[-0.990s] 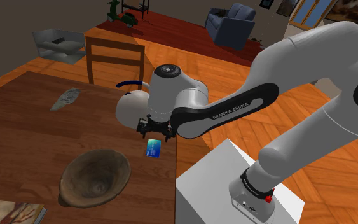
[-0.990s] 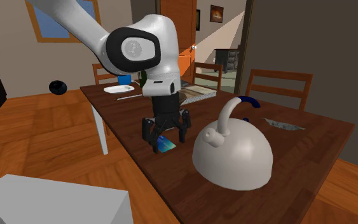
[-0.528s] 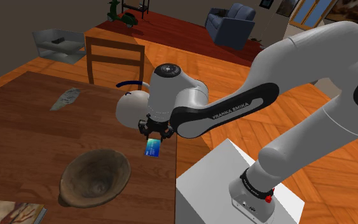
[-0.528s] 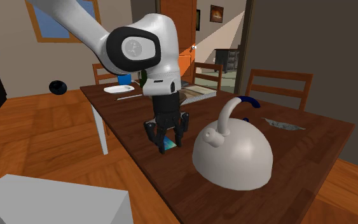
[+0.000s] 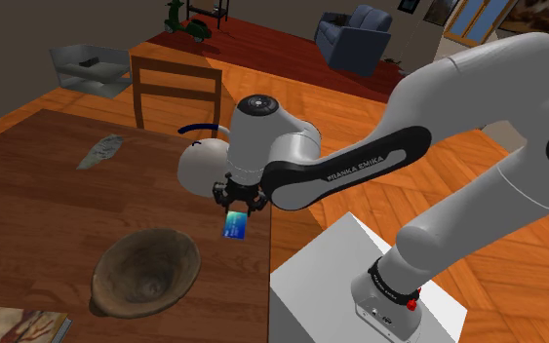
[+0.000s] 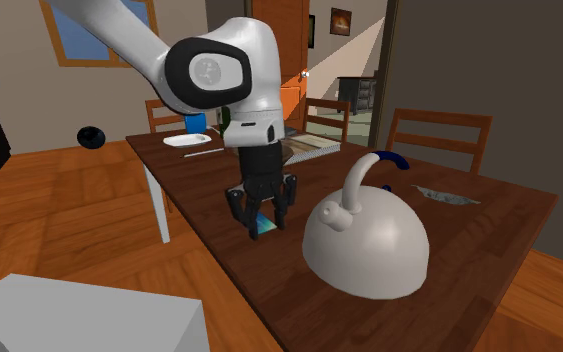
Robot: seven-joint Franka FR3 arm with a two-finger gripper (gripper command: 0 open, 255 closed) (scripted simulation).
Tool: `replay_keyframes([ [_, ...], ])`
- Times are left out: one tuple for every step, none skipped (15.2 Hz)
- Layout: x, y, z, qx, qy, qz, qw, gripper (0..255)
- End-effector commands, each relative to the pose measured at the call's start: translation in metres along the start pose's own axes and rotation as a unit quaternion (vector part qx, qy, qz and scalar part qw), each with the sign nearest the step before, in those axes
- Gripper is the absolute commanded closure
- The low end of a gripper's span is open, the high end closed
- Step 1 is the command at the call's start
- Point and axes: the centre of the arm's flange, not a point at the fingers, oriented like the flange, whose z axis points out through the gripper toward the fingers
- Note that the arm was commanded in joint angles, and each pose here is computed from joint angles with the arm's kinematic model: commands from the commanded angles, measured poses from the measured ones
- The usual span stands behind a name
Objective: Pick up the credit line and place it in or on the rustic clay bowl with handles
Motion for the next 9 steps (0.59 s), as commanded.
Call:
replay_keyframes([
  [0.001,0.000,-0.009,-0.001,0.000,0.000,1.0000,255],
  [0.002,0.000,-0.014,-0.001,0.000,0.000,1.0000,255],
  [0.003,0.000,-0.019,-0.001,0.000,0.000,1.0000,255],
  [0.004,0.001,-0.024,-0.001,0.000,0.000,1.0000,255],
  [0.004,0.001,-0.030,-0.001,0.000,0.000,1.0000,255],
  [0.005,0.001,-0.035,-0.001,0.000,0.000,1.0000,255],
  [0.006,0.001,-0.040,-0.001,0.000,0.000,1.0000,255],
  [0.007,0.001,-0.045,-0.001,0.000,0.000,1.0000,255],
  [0.008,0.001,-0.051,-0.001,0.000,0.000,1.0000,255],
])
